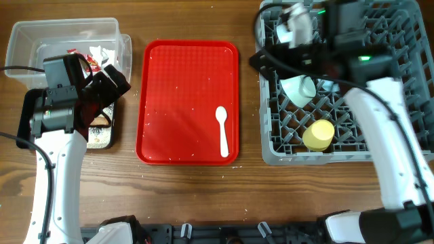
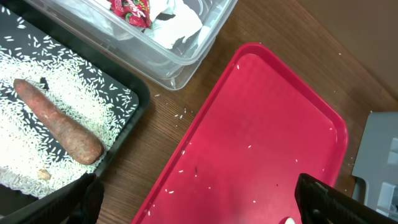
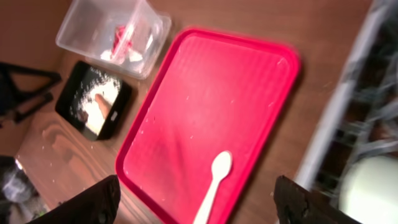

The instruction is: Sort waste into correct bins and load items into the dishwasher rack

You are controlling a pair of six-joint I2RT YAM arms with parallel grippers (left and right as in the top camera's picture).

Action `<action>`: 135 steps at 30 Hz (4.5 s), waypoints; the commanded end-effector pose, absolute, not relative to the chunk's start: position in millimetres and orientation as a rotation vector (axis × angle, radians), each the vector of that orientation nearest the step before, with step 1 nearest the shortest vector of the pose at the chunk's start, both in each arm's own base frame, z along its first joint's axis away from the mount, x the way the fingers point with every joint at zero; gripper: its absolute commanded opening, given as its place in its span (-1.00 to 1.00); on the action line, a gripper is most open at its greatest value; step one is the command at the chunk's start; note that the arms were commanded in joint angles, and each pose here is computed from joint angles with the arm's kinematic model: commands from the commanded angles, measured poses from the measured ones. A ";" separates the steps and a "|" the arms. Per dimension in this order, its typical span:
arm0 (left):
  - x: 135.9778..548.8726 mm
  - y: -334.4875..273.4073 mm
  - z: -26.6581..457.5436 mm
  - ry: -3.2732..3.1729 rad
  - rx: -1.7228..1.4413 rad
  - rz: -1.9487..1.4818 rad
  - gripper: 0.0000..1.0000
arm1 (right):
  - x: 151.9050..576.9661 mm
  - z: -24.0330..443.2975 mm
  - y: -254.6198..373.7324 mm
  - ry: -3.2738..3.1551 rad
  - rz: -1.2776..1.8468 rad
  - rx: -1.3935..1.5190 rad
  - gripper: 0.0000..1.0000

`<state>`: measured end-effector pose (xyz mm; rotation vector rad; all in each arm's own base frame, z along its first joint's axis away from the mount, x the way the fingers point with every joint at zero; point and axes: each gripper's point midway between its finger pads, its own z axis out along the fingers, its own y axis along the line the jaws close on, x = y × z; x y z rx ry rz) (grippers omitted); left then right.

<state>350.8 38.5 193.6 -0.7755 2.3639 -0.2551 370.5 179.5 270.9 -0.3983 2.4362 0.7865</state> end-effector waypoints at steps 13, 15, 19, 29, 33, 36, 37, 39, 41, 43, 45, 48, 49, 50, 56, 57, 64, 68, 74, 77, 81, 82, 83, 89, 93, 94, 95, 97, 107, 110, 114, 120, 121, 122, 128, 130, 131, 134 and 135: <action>353.4 35.1 201.4 2.356 -0.730 -0.265 1.00 | 351.1 81.7 267.4 2.819 0.390 -0.546 0.36; 353.4 35.1 201.4 2.356 -0.730 -0.265 1.00 | 352.4 71.2 269.3 2.826 0.383 -0.563 0.30; 353.4 35.1 201.4 2.356 -0.730 -0.265 1.00 | 349.9 33.7 269.1 2.895 0.345 -0.594 0.21; 353.4 35.1 201.4 2.356 -0.730 -0.265 1.00 | 339.2 -14.2 264.9 3.035 0.324 -0.439 -0.08; 353.4 35.1 201.4 2.356 -0.730 -0.265 1.00 | 334.4 -14.4 266.2 3.055 0.346 -0.439 -0.33; 353.4 35.1 201.4 2.356 -0.730 -0.265 1.00 | 331.4 -14.8 265.5 3.066 0.339 -0.443 -0.58; 353.4 35.1 201.4 2.356 -0.730 -0.265 1.00 | 331.6 -14.8 265.4 3.072 0.340 -0.412 -0.86; 353.4 35.1 201.4 2.356 -0.730 -0.265 1.00 | 333.8 -12.0 262.9 3.068 0.342 -0.402 -0.91; 353.4 35.1 201.4 2.356 -0.730 -0.265 1.00 | 337.3 3.3 263.3 3.049 0.354 -0.401 -0.92; 353.4 35.1 201.4 2.356 -0.730 -0.265 1.00 | 350.6 53.5 271.5 2.954 0.400 -0.429 -0.91; 353.4 35.1 201.4 2.356 -0.730 -0.265 1.00 | 367.6 119.5 263.5 2.827 0.384 -0.398 -0.91; 353.4 35.1 201.4 2.356 -0.730 -0.265 1.00 | 385.3 233.7 182.1 2.598 0.256 -0.149 -0.91; 353.4 35.1 201.4 2.356 -0.730 -0.265 1.00 | 385.6 250.6 158.1 2.562 0.228 -0.038 -0.91; 353.4 35.1 201.4 2.356 -0.730 -0.265 1.00 | 384.7 269.9 117.1 2.511 0.167 0.173 -0.91; 353.4 35.1 201.4 2.356 -0.730 -0.265 1.00 | 353.5 252.8 -83.0 2.174 -0.119 1.358 -0.91; 353.4 35.1 201.4 2.356 -0.730 -0.265 1.00 | 351.3 236.9 -100.0 2.118 -0.129 1.485 -0.91; 353.4 35.1 201.4 2.356 -0.730 -0.265 1.00 | 347.7 176.9 -130.1 2.119 -0.083 1.617 0.99; 353.4 35.1 201.4 2.356 -0.730 -0.265 1.00 | 352.1 190.1 -109.9 2.316 0.012 1.310 0.99; 353.4 35.1 201.4 2.356 -0.730 -0.265 1.00 | 241.8 317.0 -12.5 2.354 0.317 0.414 0.99; 353.4 35.1 201.4 2.356 -0.730 -0.265 1.00 | 201.4 340.8 -2.5 2.240 0.324 0.434 0.99; 353.4 35.1 201.4 2.356 -0.730 -0.265 1.00 | 167.7 349.4 -1.6 2.188 0.210 0.323 1.00; 353.4 35.1 201.4 2.356 -0.730 -0.265 1.00 | 164.2 351.5 -0.7 2.178 0.187 0.278 0.99; 353.4 35.1 201.4 2.356 -0.730 -0.265 1.00 | 164.2 352.4 -0.7 2.176 0.165 0.237 0.99; 353.4 35.1 201.4 2.356 -0.730 -0.265 1.00 | 207.2 345.1 -6.3 1.975 0.107 0.099 0.99; 353.4 35.1 201.4 2.356 -0.730 -0.265 1.00 | 236.5 284.3 19.0 1.761 0.196 -0.041 0.99; 353.4 35.1 201.4 2.356 -0.730 -0.265 1.00 | 240.9 268.7 21.5 1.729 0.222 -0.031 0.99; 353.4 35.1 201.4 2.356 -0.730 -0.265 1.00 | 244.2 252.5 24.7 1.697 0.247 -0.028 0.99; 353.4 35.1 201.4 2.356 -0.730 -0.265 1.00 | 247.6 230.1 31.4 1.633 0.257 -0.062 0.99; 353.4 35.1 201.4 2.356 -0.730 -0.265 1.00 | 244.5 177.3 31.0 1.564 0.214 -0.034 0.99; 353.4 35.1 201.4 2.356 -0.730 -0.265 1.00 | 244.5 177.1 31.0 1.565 0.214 -0.034 0.99; 353.4 35.1 201.4 2.356 -0.730 -0.265 1.00 | 244.5 177.2 31.0 1.565 0.214 -0.034 0.99; 353.4 35.1 201.4 2.356 -0.730 -0.265 1.00 | 244.6 176.8 31.0 1.567 0.214 -0.034 0.99; 353.4 35.1 201.4 2.356 -0.730 -0.265 1.00 | 244.6 176.7 30.9 1.567 0.214 -0.034 1.00; 353.4 35.1 201.4 2.356 -0.730 -0.265 1.00 | 244.6 176.7 30.9 1.567 0.213 -0.034 0.99; 353.4 35.1 201.4 2.356 -0.730 -0.265 1.00 | 245.0 175.3 31.0 1.573 0.214 -0.034 0.99; 353.4 35.1 201.4 2.356 -0.730 -0.265 1.00 | 245.1 175.0 31.0 1.574 0.214 -0.034 1.00; 353.4 35.1 201.4 2.356 -0.730 -0.265 1.00 | 245.1 175.0 31.0 1.574 0.214 -0.034 0.99; 353.4 35.1 201.4 2.356 -0.730 -0.265 1.00 | 245.2 174.7 30.9 1.576 0.214 -0.033 0.99; 352.2 35.0 200.4 2.362 -0.733 -0.264 1.00 | 245.2 174.6 31.0 1.576 0.214 -0.033 1.00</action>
